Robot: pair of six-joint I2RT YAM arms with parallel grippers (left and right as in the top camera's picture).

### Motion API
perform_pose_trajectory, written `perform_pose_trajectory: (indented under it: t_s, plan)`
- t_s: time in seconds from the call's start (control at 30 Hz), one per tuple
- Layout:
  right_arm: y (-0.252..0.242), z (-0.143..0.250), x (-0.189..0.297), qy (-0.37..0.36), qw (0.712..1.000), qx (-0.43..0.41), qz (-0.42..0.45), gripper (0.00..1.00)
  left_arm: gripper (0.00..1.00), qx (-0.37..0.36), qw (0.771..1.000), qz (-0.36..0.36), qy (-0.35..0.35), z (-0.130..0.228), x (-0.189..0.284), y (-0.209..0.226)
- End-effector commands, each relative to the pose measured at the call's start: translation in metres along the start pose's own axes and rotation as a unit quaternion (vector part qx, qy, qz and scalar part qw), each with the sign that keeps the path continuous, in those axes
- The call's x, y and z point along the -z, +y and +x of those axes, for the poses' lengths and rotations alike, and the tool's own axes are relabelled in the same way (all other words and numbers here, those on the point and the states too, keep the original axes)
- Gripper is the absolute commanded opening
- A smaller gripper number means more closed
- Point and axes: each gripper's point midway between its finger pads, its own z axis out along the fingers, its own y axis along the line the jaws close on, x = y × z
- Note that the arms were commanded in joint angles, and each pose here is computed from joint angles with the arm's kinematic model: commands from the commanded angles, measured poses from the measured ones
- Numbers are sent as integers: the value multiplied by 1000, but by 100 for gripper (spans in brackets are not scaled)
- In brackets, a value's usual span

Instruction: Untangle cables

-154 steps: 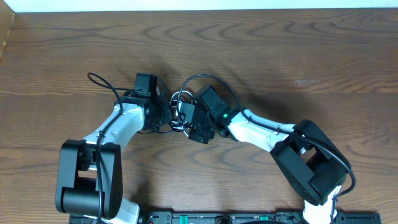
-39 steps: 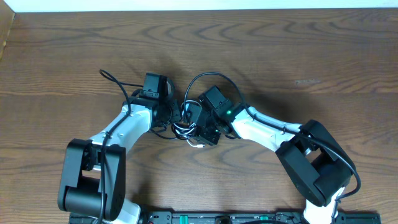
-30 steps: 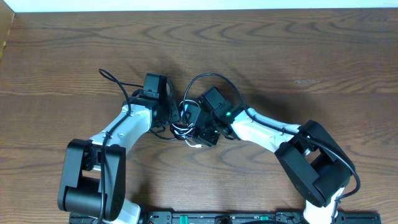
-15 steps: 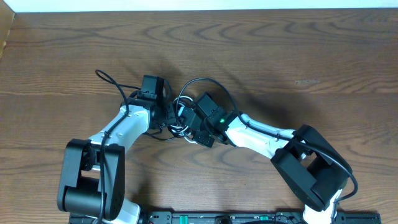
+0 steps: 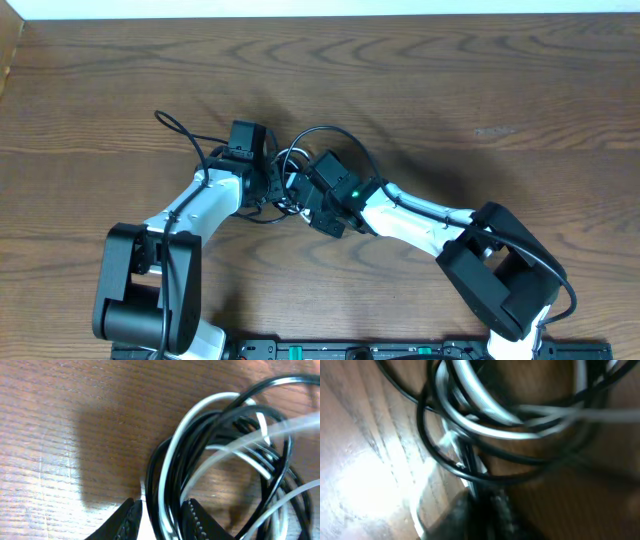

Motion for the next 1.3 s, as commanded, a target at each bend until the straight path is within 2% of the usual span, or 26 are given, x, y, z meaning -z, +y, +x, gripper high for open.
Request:
perform_pose_trajectory:
  t_s: [0.0, 0.07, 0.1, 0.17, 0.3, 0.4, 0.57, 0.9, 1.13, 1.2, 1.27]
  plan:
    - [22, 25, -18, 42, 998, 28, -25, 30, 31, -2, 1000, -2, 4, 4, -5, -3]
    - [22, 25, -18, 41, 998, 28, -25, 38, 32, -2, 1000, -2, 4, 4, -5, -3]
    - [22, 24, -18, 39, 999, 29, -24, 49, 31, -2, 1000, -2, 4, 3, -5, -3]
    - [19, 20, -18, 32, 999, 30, -17, 61, 31, -2, 1000, -2, 3, 3, -5, -3]
    - [11, 6, -19, 5, 999, 34, 3, 68, 31, -2, 1000, -2, 3, 3, -5, -3]
    - [12, -6, -19, -20, 999, 30, 0, 68, 32, -2, 1000, -2, 3, 3, -5, -3]
    - [25, -16, -18, -46, 998, 33, -37, 59, 31, -2, 1000, 0, 3, 3, -5, -4]
    - [33, -23, -19, -65, 996, 30, -62, 60, 31, -2, 1000, 2, 4, 3, -5, -4]
    - [34, -26, -34, -75, 994, -25, -73, 56, 31, -2, 1000, 2, 4, 3, -5, -4]
    - [34, -25, -36, -73, 994, -34, -75, 50, 32, -2, 1000, 2, 4, 3, -5, -4]
    - [34, -23, -38, -71, 994, -34, -75, 38, 32, -2, 1000, 2, 4, 3, -5, -4]
